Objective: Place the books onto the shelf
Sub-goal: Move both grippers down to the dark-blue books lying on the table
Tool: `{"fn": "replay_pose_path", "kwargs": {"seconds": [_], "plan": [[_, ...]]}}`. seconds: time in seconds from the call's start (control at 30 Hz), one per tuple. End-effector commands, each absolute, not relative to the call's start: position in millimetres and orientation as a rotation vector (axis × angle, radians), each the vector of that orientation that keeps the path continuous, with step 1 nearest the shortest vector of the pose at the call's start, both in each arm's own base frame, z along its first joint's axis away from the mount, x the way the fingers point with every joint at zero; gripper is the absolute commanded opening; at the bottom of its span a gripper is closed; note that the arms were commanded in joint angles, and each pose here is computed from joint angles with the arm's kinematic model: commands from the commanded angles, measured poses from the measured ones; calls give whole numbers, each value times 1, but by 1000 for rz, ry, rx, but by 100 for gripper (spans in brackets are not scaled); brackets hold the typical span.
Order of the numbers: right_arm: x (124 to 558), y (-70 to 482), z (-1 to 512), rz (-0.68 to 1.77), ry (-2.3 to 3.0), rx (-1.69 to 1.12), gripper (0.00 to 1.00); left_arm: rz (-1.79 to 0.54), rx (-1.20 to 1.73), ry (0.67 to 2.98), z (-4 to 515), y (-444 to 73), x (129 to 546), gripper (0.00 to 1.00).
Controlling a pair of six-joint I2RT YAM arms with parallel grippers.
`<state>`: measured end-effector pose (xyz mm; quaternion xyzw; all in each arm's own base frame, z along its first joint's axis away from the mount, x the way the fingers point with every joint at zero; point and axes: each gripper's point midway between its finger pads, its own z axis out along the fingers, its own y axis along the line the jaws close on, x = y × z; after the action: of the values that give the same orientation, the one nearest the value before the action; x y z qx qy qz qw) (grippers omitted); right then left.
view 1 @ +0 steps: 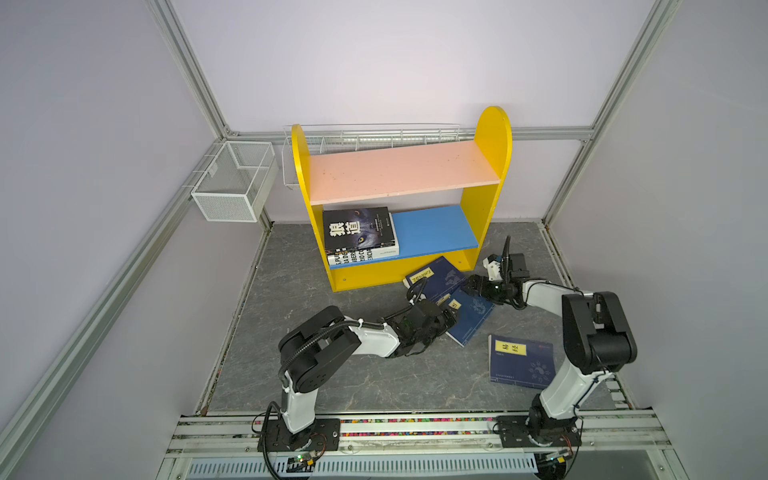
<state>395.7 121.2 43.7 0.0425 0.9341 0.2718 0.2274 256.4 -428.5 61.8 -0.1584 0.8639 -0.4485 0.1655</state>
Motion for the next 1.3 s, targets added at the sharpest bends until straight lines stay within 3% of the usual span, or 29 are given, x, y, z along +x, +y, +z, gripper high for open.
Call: {"fn": "replay_pose_path", "kwargs": {"seconds": [0.0,0.4,0.63,0.87,1.27], "plan": [[368,140,39,824,2640,145,95,-1295,-457,2448,62,-434,261,94],[355,164,22,820,2711,180,91,-1410,-435,2297,85,-422,263,91],[325,164,22,740,2748,241,91,-1412,-408,2255,100,-415,262,90],[311,157,29,663,2752,270,96,-1386,-388,2242,110,-408,261,90],[313,170,46,747,2702,256,99,-1355,-326,2275,122,-409,254,91]]}}
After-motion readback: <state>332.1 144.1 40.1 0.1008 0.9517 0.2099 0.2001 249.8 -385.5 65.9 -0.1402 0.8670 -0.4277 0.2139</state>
